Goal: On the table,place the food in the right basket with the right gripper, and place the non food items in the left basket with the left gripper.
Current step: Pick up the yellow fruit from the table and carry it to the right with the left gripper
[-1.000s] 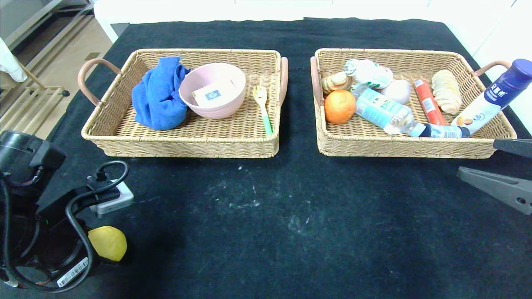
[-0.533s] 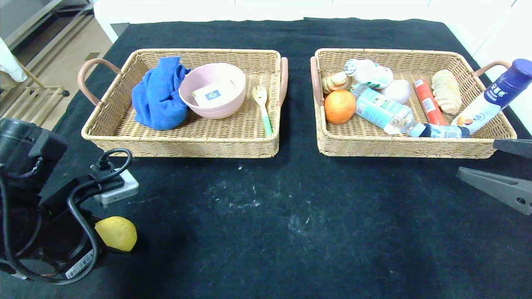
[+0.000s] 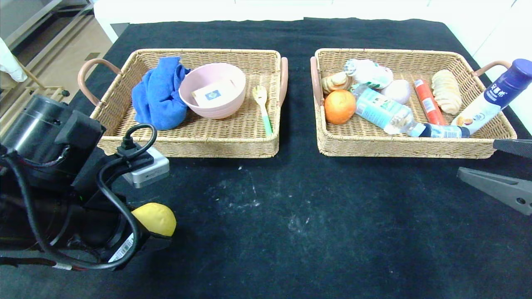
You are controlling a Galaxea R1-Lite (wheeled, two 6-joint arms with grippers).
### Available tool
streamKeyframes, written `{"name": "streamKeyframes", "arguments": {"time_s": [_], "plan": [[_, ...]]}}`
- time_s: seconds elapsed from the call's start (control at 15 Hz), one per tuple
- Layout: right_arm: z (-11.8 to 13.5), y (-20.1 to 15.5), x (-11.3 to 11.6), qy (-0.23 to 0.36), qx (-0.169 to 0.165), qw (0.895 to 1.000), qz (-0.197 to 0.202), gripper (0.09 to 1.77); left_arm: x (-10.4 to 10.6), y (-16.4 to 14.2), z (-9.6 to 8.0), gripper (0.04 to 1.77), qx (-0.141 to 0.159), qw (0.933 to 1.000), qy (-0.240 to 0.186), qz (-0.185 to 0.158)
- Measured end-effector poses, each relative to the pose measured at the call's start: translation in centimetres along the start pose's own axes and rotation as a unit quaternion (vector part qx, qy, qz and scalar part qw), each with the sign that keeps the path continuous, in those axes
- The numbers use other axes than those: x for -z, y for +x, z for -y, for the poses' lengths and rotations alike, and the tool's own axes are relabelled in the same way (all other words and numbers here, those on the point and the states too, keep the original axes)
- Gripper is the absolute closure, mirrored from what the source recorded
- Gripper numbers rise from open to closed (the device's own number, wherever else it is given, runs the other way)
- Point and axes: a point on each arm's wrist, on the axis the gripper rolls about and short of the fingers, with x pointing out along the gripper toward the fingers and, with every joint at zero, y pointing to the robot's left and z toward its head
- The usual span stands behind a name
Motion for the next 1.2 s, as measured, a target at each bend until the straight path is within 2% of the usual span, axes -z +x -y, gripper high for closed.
{"name": "streamKeyframes", "arguments": {"time_s": [0.4,0.6,0.93,1.2], "plan": [[0.0,0.0,0.0,0.000,0.000,1.000,0.000,0.15,-3.3,0.2,3.1,0.71,0.032,0.9976,-0.055,0.026],[0.0,0.1,0.0,0.000,0.000,1.000,0.000,0.15,-5.1,0.2,4.9,0.71,0.057,0.9940,-0.086,0.036],[0.1,0.1,0.0,0.001,0.001,1.000,-0.001,0.15,-8.1,0.6,7.9,0.72,0.092,0.9864,-0.134,0.022],[0.2,0.1,-0.1,0.000,0.003,1.000,0.000,0.15,-10.1,1.8,10.0,0.72,0.105,0.9801,-0.168,0.019]]}}
